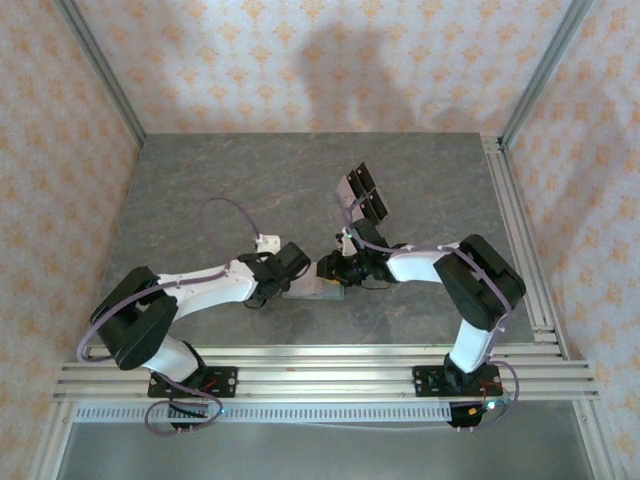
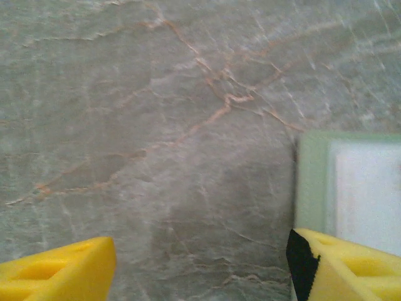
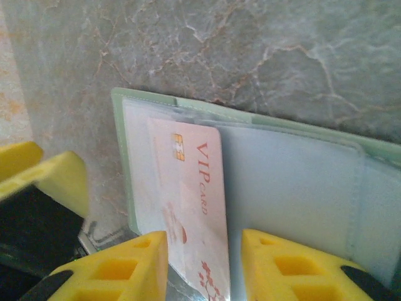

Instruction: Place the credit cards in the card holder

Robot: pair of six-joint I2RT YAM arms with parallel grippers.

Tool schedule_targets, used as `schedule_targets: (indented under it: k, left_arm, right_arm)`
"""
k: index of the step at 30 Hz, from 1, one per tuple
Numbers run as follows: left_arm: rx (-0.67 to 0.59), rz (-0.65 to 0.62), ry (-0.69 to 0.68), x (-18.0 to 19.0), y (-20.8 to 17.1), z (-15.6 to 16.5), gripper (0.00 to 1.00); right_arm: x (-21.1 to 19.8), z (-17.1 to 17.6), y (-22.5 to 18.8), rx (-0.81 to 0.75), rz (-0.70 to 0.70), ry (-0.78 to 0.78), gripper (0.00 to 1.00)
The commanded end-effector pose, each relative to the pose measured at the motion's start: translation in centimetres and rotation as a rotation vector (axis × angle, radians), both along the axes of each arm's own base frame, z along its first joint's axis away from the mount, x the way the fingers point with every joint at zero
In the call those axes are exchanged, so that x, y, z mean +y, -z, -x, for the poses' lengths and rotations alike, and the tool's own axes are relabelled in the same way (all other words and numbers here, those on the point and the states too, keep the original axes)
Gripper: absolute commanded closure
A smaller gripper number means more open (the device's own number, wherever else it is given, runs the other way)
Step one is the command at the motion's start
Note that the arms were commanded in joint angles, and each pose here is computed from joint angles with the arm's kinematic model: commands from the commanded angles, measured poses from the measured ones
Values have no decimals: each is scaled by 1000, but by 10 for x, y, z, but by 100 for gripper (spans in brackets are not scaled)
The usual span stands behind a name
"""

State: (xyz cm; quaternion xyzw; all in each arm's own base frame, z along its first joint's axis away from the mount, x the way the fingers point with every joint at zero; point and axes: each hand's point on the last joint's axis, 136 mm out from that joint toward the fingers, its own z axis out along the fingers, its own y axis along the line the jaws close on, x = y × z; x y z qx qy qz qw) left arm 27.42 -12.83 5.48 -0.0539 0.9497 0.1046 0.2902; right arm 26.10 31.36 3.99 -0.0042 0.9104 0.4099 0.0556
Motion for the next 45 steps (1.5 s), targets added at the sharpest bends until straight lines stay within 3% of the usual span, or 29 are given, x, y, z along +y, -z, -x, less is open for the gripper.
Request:
schedule_targets:
  k: [1, 6, 12, 15, 27, 45]
  left_arm:
    - [21, -44, -17, 18, -3, 7, 26]
    - [35, -32, -19, 23, 5, 11, 26]
    - [45, 2, -13, 20, 16, 14, 26]
    - [48, 10, -10, 20, 20, 16, 26]
    - [54, 43, 3, 15, 29, 18, 27]
    - [67, 65, 8, 11, 40, 20, 27]
  right_arm:
    - [-12, 1, -8, -16, 83, 1, 63]
    - [-22, -2, -22, -47, 161, -2, 64]
    - [-30, -5, -20, -44, 274, -38, 90]
    - [-26, -6, -17, -39, 292, -52, 94]
    - [-17, -2, 5, -22, 392, -94, 97]
    - [8, 9, 13, -7, 395, -156, 98]
